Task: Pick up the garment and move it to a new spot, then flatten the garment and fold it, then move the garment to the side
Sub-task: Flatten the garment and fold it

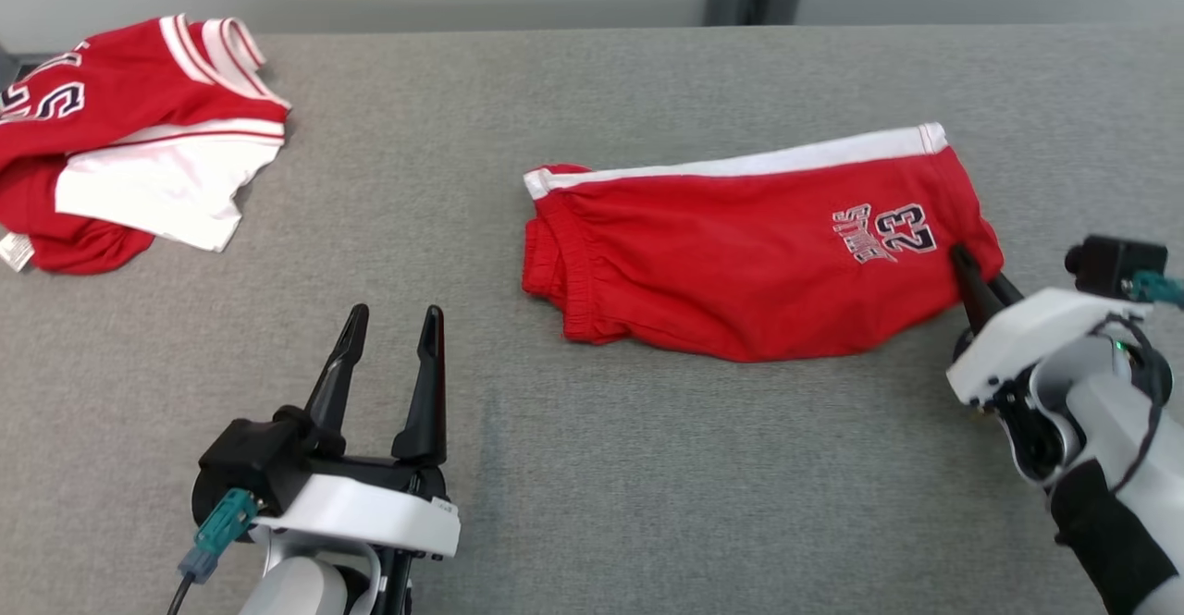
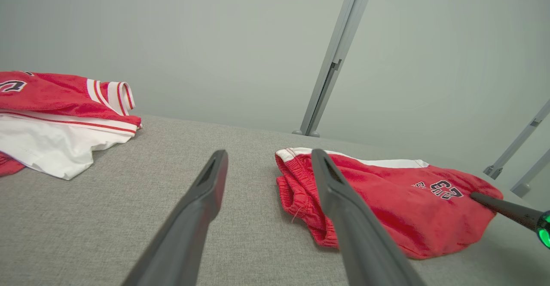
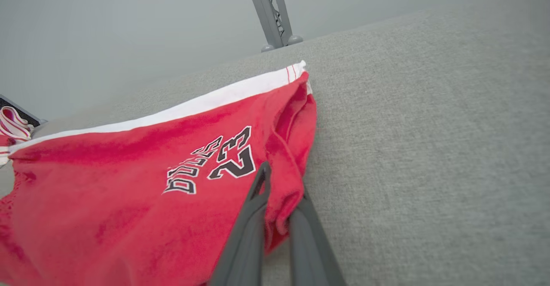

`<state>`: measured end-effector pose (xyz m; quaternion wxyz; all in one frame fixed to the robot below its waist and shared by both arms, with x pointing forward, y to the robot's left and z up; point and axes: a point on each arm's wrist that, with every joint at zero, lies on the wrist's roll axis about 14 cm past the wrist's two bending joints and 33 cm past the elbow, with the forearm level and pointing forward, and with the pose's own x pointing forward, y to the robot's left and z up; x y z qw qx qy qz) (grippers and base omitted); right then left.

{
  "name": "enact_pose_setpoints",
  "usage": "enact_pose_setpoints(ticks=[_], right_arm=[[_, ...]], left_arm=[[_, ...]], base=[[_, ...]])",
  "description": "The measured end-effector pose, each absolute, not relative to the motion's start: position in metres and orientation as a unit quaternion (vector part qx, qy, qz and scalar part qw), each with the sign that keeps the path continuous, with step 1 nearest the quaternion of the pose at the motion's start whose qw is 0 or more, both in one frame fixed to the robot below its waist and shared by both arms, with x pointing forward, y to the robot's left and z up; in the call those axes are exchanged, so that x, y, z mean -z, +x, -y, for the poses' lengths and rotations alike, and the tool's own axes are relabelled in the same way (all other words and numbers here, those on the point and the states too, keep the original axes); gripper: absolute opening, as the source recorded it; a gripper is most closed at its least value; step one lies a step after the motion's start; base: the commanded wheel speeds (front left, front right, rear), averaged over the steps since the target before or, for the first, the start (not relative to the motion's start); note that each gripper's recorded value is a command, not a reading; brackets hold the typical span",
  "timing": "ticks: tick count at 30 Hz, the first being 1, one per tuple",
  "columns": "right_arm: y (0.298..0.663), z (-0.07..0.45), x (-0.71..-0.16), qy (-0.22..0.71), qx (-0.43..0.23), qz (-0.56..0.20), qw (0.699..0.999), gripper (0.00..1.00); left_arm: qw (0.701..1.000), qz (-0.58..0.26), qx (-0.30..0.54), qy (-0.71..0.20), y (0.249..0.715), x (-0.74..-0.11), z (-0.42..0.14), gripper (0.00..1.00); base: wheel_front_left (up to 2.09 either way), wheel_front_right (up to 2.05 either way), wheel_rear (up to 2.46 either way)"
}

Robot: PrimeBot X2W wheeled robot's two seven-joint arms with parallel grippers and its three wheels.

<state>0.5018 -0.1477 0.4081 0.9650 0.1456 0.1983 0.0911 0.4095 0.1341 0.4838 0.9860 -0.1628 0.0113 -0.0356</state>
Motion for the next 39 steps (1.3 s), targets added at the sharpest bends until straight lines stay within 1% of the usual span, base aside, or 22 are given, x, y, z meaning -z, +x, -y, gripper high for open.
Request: enact_pose_setpoints(ticks=[4,10,14,19,26,31,35,39], right_arm=[[0.481,0.172,-0.405,0.163,-0.059,-0.188,0.967,0.00],[0.457,0.209,-0.393,0.180,-0.005,-0.192,0.965,0.00],[0.455,0.216,-0.390,0.185,0.008,-0.193,0.964,0.00],[0.461,0.209,-0.393,0.199,0.005,-0.190,0.961,0.00],[0.493,0.169,-0.433,0.214,-0.056,-0.152,0.963,0.00],[0.512,0.121,-0.467,0.208,-0.126,-0.126,0.962,0.00],[0.515,0.078,-0.482,0.193,-0.183,-0.124,0.956,0.00],[0.502,0.028,-0.479,0.168,-0.249,-0.145,0.943,0.00]], left_arm=[[0.986,-0.011,0.047,-0.162,0.405,-0.485,-0.126,1.00],[0.984,-0.018,0.054,-0.169,0.402,-0.482,-0.117,1.00],[0.984,-0.022,0.058,-0.170,0.402,-0.480,-0.115,1.00],[0.983,-0.025,0.058,-0.169,0.402,-0.478,-0.114,1.00],[0.984,-0.018,0.052,-0.171,0.401,-0.482,-0.118,1.00],[0.984,-0.012,0.041,-0.172,0.396,-0.487,-0.125,1.00],[0.984,-0.006,0.033,-0.174,0.393,-0.490,-0.131,1.00],[0.984,0.000,0.020,-0.176,0.389,-0.493,-0.138,1.00]], base=[[0.00,0.00,0.00],[0.00,0.00,0.00],[0.00,0.00,0.00],[0.00,0.00,0.00],[0.00,0.00,0.00],[0.00,0.00,0.00],[0.00,0.00,0.00],[0.00,0.00,0.00]])
